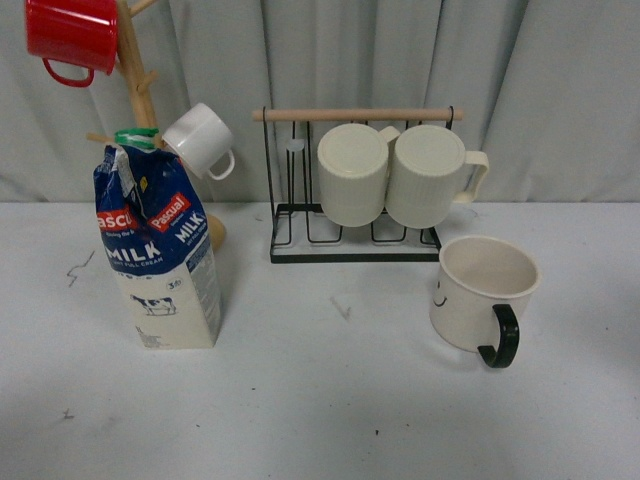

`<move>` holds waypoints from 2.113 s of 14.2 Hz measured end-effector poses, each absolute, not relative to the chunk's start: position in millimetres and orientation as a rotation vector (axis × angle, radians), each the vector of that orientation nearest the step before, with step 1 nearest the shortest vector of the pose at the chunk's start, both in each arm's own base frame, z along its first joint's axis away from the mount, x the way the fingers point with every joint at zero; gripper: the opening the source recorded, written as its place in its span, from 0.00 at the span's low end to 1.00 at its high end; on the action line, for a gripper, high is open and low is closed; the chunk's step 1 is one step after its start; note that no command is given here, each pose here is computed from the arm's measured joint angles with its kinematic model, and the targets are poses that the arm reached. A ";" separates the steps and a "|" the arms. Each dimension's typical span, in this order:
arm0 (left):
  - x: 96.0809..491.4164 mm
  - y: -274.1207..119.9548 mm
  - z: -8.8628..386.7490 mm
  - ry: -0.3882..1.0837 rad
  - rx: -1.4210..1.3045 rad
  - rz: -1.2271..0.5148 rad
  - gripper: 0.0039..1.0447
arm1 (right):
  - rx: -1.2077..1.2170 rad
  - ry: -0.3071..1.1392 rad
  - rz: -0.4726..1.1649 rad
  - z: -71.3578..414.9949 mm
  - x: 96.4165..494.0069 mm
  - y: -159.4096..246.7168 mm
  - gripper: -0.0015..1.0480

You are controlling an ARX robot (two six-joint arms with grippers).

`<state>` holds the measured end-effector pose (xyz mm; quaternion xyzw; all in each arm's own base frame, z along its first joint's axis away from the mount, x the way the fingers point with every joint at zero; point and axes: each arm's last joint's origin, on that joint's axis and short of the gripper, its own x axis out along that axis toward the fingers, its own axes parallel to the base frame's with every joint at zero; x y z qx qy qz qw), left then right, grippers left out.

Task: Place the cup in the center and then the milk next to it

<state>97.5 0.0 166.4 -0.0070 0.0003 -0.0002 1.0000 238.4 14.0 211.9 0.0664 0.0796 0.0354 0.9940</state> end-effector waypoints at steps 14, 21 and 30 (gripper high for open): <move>97.5 0.0 166.4 0.000 -0.014 0.000 0.94 | 0.267 0.920 -0.076 105.5 408.0 65.1 0.79; 97.5 0.0 166.4 0.001 -0.014 0.000 0.94 | 0.278 0.907 -0.076 108.7 404.4 60.1 0.03; 97.5 0.0 166.4 0.000 -0.014 0.000 0.94 | 0.154 0.964 0.065 140.2 401.7 156.3 0.03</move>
